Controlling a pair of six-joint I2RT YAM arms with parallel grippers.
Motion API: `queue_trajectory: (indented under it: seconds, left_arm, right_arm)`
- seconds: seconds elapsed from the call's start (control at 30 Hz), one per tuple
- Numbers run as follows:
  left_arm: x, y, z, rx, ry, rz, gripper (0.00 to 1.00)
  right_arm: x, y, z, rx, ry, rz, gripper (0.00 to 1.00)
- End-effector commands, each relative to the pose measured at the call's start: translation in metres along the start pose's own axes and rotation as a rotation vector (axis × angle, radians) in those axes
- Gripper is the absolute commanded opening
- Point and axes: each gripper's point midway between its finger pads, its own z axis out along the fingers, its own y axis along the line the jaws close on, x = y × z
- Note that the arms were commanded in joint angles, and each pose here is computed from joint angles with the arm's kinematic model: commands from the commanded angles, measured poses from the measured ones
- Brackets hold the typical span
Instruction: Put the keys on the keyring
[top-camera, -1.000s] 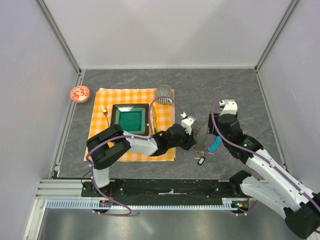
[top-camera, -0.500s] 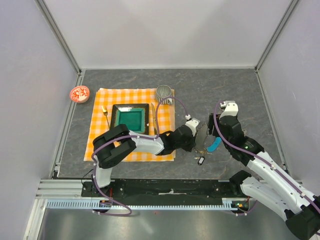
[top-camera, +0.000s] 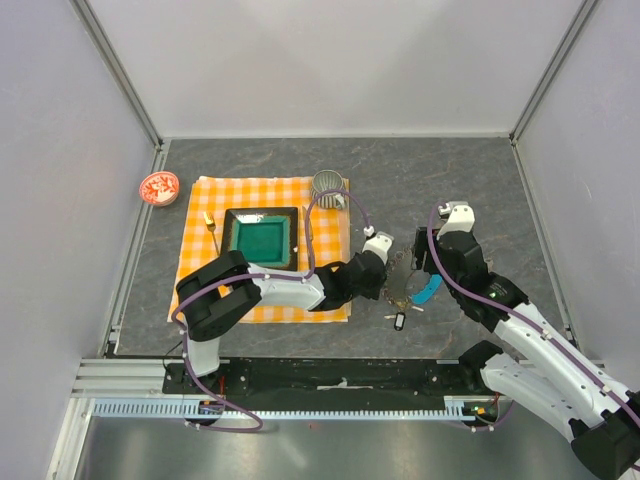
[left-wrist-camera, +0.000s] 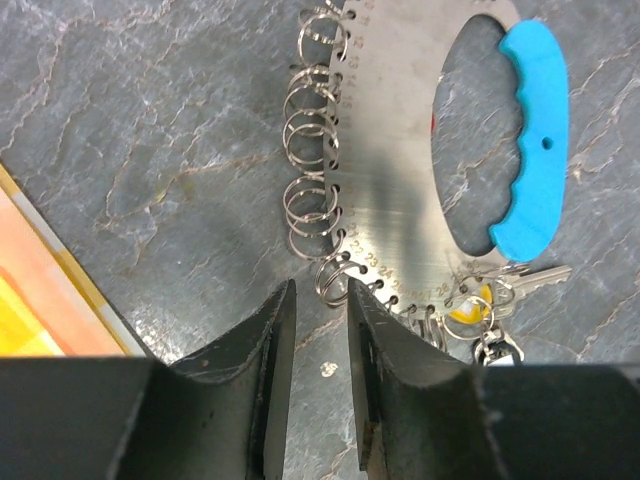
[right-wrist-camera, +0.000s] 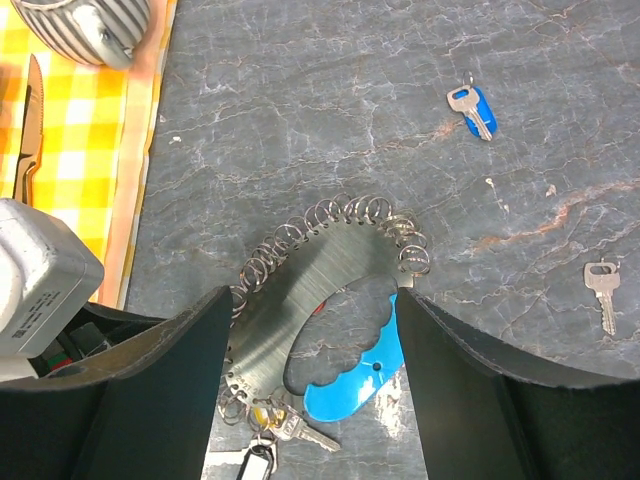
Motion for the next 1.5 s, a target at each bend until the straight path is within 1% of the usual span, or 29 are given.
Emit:
queue_trajectory:
  seconds: [0.0,0.13,0.4,0.63,0.77,0.9,1.13,1.37,1.47]
  left_arm:
    - [-0.013,-0.004,-0.006,-0.020,-0.016,-0.058,0.35]
    - [-0.009,-0.014,-0.006,0.029,0.011,-0.090,0.38]
    - [-0.001,-0.023,-0.007,0.075,0.039,-0.131,0.38]
    - [-0.006,-0.023,-0.009,0.071,0.023,-0.160,0.38]
    - [-0.014,-0.018,-0.013,0.041,-0.011,-0.195,0.38]
    - [-0.020,-0.023,-0.013,0.055,-0.019,-0.205,0.39]
    - [-0.008,-0.027,-0.006,0.068,0.025,-0.210,0.42]
    - [-0.001,-0.033,0.002,0.092,0.053,-0.214,0.41]
    - [-0.001,-0.036,0.004,0.100,0.060,-0.210,0.38]
  right_arm:
    - [-0.005,0.003,0.000,-0.018,-0.025,0.016,0.74]
    - [-0.004,0.005,0.001,-0.024,-0.019,0.015,0.74]
    - [-0.002,0.007,0.003,-0.032,-0.009,0.010,0.74]
    - [-0.002,0.007,0.003,-0.032,-0.008,0.012,0.74]
    - [-0.001,0.007,0.003,-0.034,-0.006,0.011,0.74]
    - [0.000,0.008,0.003,-0.035,-0.003,0.011,0.74]
    - [0.002,0.008,0.005,-0.036,0.006,0.006,0.74]
    - [0.003,0.010,0.006,-0.040,0.014,0.005,0.74]
    - [0.004,0.010,0.007,-0.040,0.015,0.005,0.74]
